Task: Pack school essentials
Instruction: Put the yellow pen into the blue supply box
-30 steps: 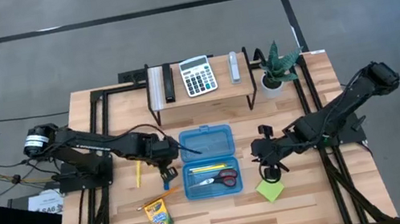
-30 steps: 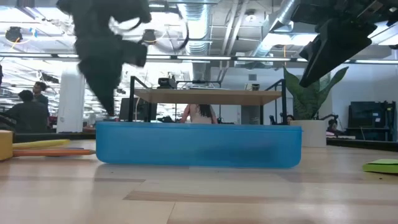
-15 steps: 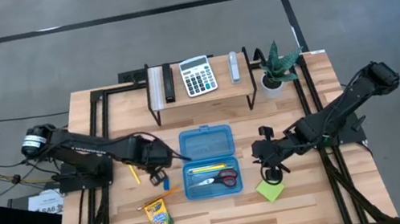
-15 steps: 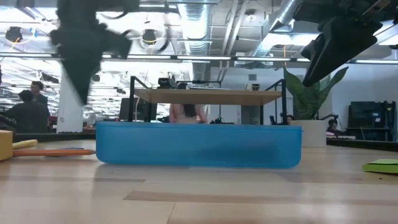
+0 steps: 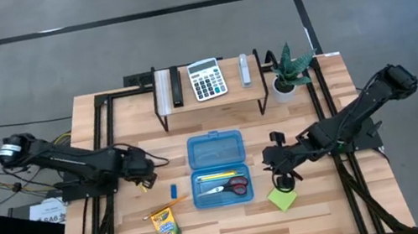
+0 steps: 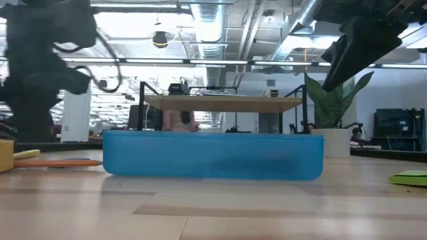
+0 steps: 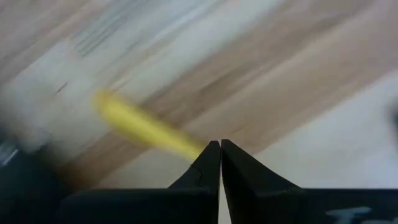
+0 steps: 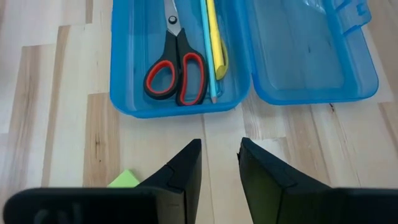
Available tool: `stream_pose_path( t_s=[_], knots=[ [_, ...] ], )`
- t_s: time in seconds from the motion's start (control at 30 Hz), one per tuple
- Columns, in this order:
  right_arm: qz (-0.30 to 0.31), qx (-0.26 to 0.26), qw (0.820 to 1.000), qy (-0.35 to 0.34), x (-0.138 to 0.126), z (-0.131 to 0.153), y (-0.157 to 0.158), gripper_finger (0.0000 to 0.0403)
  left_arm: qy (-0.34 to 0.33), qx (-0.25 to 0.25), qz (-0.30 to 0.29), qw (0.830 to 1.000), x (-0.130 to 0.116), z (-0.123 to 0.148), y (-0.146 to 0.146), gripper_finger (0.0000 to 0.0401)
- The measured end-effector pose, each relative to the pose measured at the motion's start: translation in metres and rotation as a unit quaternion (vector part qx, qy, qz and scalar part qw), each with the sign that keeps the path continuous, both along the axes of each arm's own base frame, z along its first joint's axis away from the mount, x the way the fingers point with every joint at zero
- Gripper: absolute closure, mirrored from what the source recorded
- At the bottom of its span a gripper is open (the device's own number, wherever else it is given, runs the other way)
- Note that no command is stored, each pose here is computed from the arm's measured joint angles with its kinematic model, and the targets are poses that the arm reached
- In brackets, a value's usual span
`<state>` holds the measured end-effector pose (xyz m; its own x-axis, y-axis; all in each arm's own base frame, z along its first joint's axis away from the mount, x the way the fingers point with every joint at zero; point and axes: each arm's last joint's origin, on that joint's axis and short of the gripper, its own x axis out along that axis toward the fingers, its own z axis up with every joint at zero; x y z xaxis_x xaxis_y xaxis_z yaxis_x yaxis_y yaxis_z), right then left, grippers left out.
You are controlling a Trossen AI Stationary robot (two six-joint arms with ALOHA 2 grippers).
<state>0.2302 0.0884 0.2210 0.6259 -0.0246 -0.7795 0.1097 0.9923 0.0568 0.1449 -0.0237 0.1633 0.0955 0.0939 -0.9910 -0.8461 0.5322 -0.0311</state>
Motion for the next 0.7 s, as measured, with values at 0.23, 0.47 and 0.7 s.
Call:
stream_pose_path(
  t_s=[0.23,0.47,0.7],
  knots=[
    [-0.009,0.001,1.0,-0.005,0.003,0.001,-0.004,0.0276,-0.005,0.008,0.066,0.998,-0.007,-0.004,0.004,0.0357],
    [-0.003,-0.004,1.0,-0.006,0.003,0.001,-0.005,0.0276,0.043,0.001,0.112,0.993,-0.002,-0.015,0.01,0.0292],
    [-0.002,-0.004,1.0,-0.006,0.003,0.001,-0.005,0.0276,0.093,-0.004,0.119,0.989,0.003,-0.027,0.011,0.0265]
  ],
)
